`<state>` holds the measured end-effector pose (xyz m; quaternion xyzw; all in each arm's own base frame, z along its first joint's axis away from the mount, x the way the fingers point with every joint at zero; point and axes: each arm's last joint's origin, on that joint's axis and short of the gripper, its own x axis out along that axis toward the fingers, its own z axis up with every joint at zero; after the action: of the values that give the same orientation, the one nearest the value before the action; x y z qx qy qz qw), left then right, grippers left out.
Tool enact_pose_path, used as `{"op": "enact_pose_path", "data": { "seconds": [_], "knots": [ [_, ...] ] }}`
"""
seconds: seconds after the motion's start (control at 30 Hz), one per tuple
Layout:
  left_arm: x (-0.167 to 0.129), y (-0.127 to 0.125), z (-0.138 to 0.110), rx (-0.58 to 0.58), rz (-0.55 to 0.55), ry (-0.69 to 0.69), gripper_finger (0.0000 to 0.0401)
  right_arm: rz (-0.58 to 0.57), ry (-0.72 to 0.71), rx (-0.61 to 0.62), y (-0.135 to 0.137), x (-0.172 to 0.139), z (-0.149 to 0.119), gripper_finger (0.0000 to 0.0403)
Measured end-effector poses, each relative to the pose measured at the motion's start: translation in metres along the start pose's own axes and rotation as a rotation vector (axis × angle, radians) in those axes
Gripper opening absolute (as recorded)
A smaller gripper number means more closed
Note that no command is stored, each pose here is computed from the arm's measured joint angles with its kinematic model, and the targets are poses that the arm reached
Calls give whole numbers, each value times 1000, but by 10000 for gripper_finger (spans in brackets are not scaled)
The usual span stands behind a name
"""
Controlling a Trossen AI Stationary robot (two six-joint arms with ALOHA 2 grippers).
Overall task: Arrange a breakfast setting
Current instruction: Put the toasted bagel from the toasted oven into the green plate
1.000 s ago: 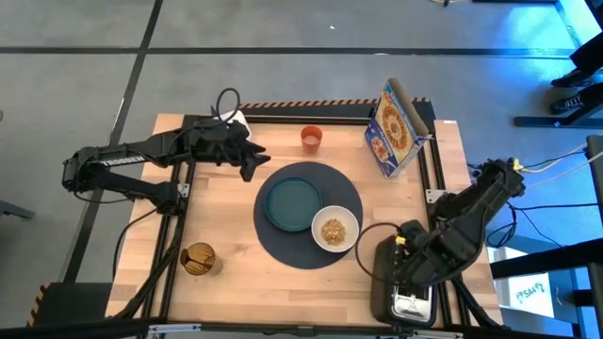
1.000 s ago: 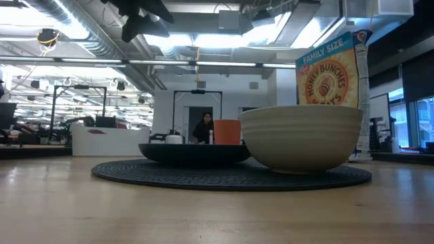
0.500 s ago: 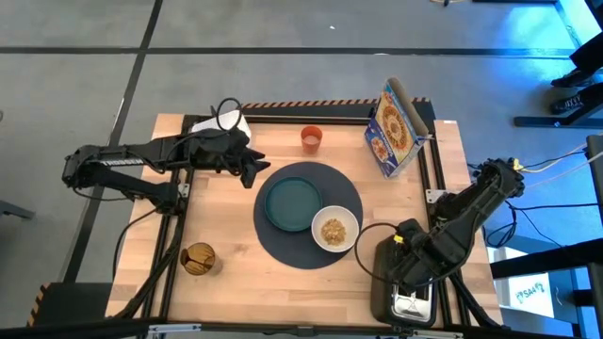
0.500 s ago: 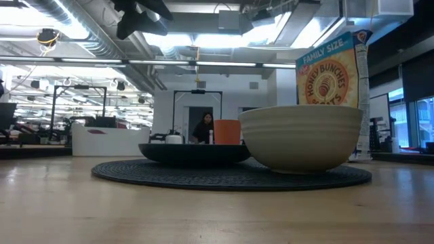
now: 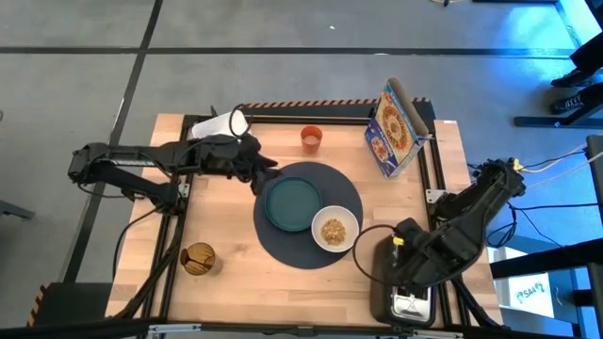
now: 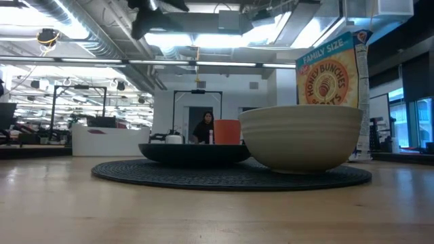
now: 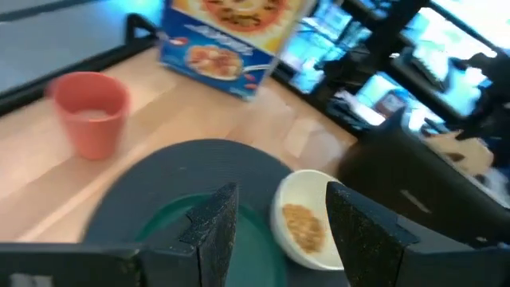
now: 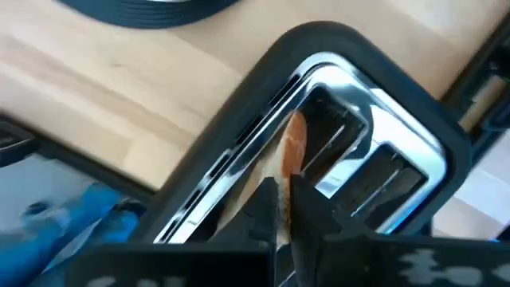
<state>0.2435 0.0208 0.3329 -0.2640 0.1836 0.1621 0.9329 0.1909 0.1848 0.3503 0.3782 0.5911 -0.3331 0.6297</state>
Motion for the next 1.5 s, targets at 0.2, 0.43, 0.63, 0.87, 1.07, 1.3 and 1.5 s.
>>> {"op": "enact_pose_path", "data": {
  "seconds": [0.2,0.43,0.63,0.87,1.07,1.3,1.5],
  "knots": [
    [24,-19,-6,65,-183,23,185,106,-50,-46,3,-22,2,3],
    [54,-37,-21,112,-330,63,185,128,-57,-74,3,-27,3,2],
    [76,-47,-32,124,-401,64,185,149,-34,-68,-3,-34,4,1],
    [104,-49,-50,130,-384,77,185,186,-51,-59,-11,-43,7,1],
    [109,-52,-50,131,-418,52,185,332,-220,-138,-11,-72,14,0],
    [107,-52,-28,110,-540,-103,186,378,-474,-218,-8,-88,40,0],
    [107,-43,-15,53,-590,-131,186,399,-575,-315,4,-92,64,0]
  ]
}}
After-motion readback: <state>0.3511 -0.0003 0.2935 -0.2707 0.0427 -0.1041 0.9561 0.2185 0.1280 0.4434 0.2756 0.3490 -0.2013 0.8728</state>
